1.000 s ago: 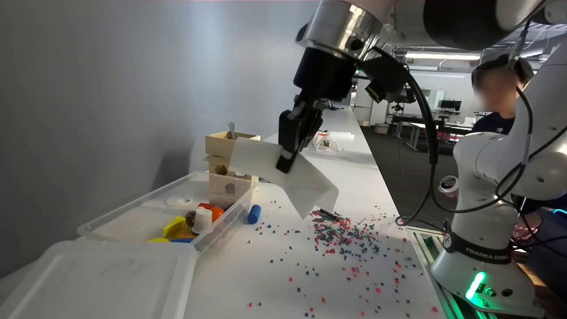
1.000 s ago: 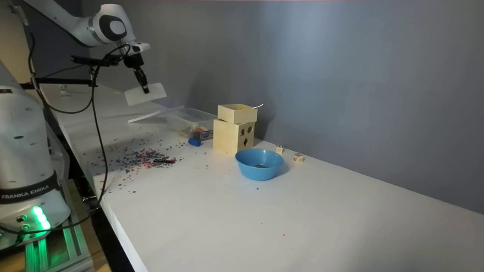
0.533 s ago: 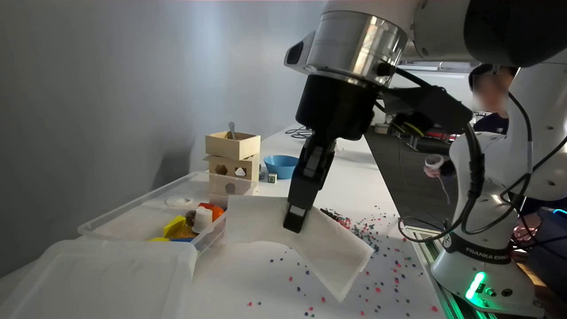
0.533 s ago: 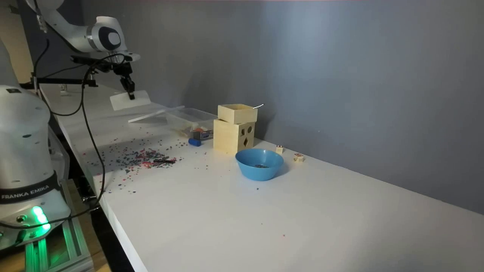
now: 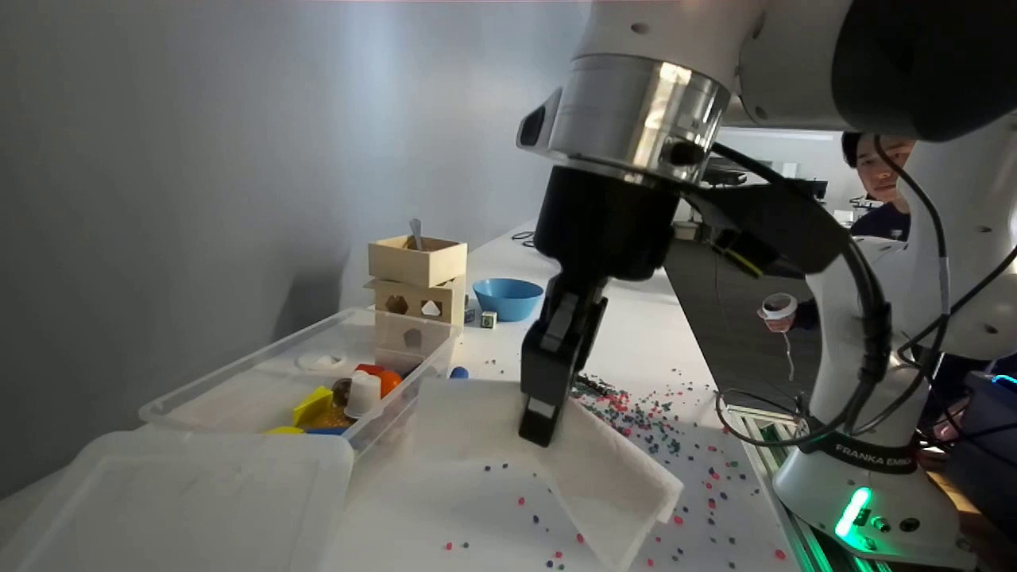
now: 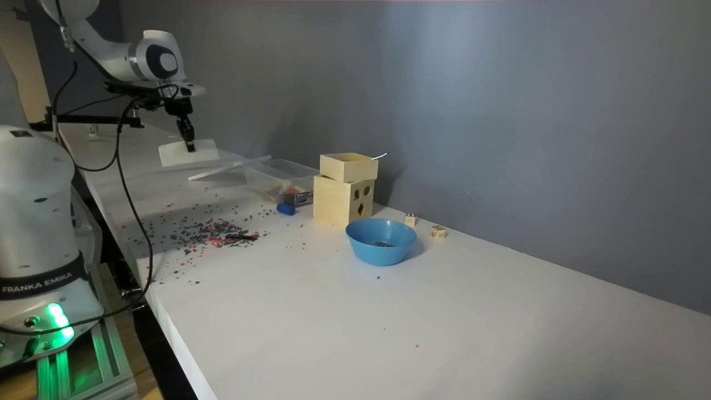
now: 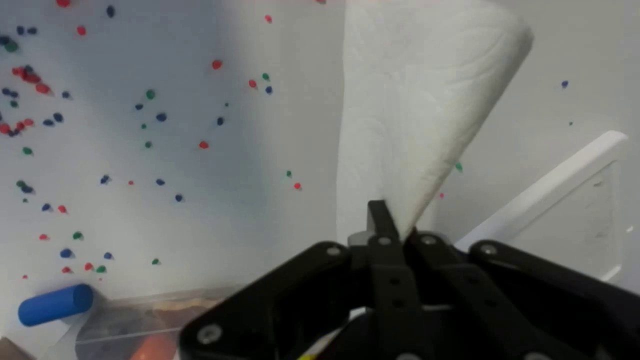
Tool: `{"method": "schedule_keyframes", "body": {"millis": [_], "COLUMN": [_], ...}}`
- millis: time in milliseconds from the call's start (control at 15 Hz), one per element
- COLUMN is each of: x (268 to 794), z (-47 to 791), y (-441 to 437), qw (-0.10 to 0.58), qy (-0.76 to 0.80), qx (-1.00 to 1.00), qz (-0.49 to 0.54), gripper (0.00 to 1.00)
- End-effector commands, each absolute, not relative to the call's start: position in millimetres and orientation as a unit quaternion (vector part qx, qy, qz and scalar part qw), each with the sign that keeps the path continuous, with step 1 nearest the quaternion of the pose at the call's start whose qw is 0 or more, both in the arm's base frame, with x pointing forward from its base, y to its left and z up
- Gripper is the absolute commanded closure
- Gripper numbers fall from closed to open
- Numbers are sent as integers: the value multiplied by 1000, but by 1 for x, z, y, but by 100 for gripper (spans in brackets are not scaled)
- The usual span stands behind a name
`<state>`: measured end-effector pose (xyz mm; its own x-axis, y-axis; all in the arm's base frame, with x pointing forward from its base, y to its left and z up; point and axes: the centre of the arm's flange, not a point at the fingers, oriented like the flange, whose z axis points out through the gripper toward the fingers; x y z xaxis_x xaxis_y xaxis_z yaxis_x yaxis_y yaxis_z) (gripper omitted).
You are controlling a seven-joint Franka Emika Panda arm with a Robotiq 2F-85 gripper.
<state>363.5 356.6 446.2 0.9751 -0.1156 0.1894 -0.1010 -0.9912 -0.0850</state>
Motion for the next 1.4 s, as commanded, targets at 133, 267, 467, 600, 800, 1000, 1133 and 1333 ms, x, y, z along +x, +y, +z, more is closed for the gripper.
{"method": "schedule_keyframes", "body": {"millis": [133, 267, 467, 600, 800, 1000, 1133, 1333], "x": [346, 344, 343, 342, 339, 343, 344, 348], "z": [406, 396, 381, 380, 377, 372, 360, 339], "y": [400, 409, 414, 414, 404, 410, 413, 406], "qw": [46, 45, 36, 28, 29, 36, 38, 69], "qy": [105, 105, 109, 110, 104, 84, 50, -3], "qx": [-991, -992, -992, -993, -994, -996, -998, -998], "qz": [-62, -50, -44, -36, -32, -24, -18, -2], "gripper": [100, 100, 100, 100, 98, 100, 100, 100]}}
